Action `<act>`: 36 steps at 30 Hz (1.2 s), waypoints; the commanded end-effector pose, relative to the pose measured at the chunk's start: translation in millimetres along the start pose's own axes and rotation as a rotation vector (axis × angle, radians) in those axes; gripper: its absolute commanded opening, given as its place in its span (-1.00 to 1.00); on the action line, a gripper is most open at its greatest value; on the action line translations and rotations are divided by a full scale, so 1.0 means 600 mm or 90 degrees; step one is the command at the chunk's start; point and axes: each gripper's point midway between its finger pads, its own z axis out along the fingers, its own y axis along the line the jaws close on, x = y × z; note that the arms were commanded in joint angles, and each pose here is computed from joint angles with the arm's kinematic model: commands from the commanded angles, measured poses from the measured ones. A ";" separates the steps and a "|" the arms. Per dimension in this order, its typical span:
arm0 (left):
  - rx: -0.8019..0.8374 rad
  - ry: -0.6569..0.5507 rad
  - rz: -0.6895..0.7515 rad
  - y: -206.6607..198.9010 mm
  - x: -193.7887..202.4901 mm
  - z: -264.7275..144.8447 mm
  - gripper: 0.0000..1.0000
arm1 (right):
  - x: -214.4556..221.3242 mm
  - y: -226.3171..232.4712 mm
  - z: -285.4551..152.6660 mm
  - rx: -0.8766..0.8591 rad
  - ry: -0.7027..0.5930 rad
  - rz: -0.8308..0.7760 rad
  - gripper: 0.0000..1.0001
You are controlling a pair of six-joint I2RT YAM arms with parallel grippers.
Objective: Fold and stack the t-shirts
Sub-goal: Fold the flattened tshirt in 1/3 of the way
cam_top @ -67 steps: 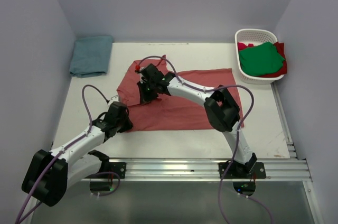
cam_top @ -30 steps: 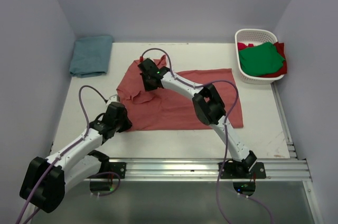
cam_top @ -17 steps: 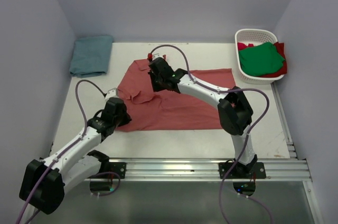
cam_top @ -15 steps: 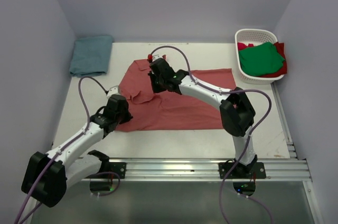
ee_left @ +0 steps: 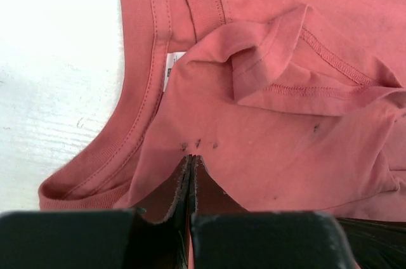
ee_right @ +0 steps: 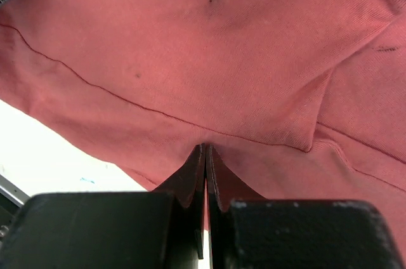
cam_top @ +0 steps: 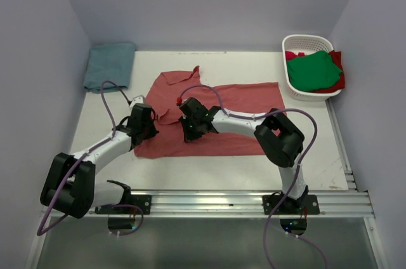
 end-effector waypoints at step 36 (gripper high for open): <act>0.114 -0.103 -0.078 -0.047 -0.162 0.092 -1.00 | 0.039 -0.023 0.038 0.009 0.028 0.011 -1.00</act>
